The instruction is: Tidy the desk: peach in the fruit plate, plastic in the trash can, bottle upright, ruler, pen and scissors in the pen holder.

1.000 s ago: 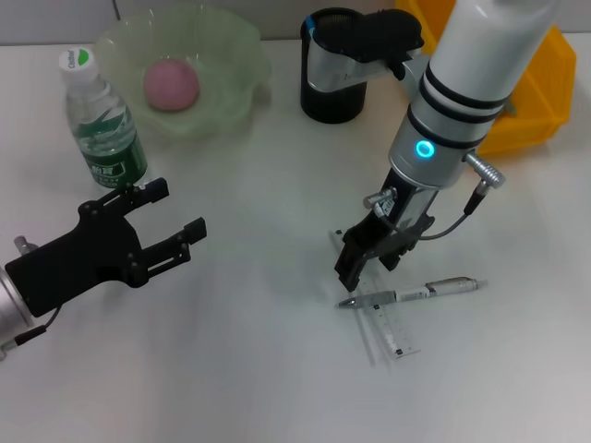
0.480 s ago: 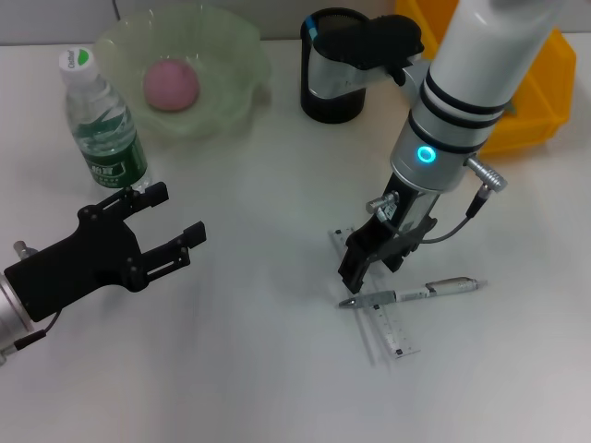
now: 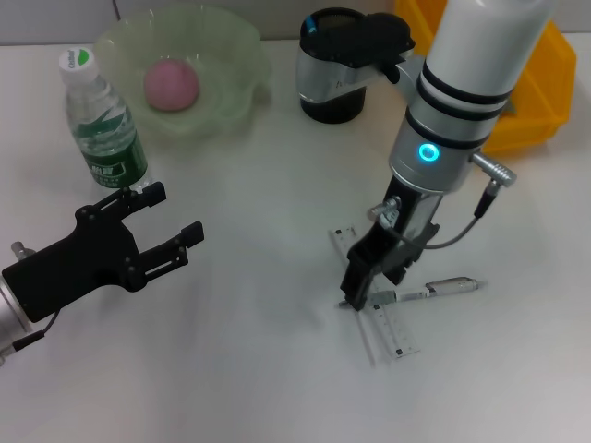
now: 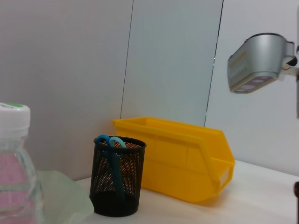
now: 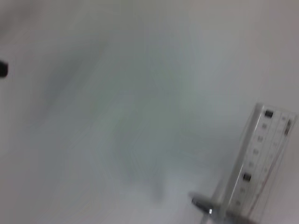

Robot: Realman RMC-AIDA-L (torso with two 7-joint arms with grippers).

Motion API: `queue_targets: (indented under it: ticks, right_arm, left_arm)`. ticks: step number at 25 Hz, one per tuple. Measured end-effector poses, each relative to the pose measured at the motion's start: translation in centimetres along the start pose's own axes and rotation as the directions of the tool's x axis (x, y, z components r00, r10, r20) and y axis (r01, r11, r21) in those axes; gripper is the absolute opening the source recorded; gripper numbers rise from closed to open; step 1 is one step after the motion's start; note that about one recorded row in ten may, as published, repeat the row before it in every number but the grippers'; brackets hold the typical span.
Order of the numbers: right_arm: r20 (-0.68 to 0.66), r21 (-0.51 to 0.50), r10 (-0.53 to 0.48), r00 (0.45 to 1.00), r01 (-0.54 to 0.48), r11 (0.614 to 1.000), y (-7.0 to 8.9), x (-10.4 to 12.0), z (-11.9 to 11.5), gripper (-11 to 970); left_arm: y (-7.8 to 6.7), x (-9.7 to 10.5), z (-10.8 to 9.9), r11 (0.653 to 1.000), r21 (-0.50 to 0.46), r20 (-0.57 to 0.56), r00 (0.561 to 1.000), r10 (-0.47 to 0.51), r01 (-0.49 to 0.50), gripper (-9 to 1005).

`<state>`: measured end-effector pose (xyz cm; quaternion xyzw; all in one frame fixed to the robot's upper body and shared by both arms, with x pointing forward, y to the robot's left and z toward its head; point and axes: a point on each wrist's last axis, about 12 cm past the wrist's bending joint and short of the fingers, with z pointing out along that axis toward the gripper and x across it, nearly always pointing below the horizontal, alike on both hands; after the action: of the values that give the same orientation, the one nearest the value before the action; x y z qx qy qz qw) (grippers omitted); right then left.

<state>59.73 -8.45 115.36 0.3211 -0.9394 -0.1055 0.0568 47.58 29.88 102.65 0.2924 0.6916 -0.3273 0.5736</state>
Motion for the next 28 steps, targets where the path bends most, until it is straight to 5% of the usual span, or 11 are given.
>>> queue_targets:
  ticks: [28]
  right_arm:
    - [-0.084,-0.019,0.006,0.996,-0.008,1.000,-0.4,1.9,1.7,637]
  left_arm:
    - [0.1,-0.1,0.0,1.000,-0.001,0.003,1.000,-0.013,0.013,785]
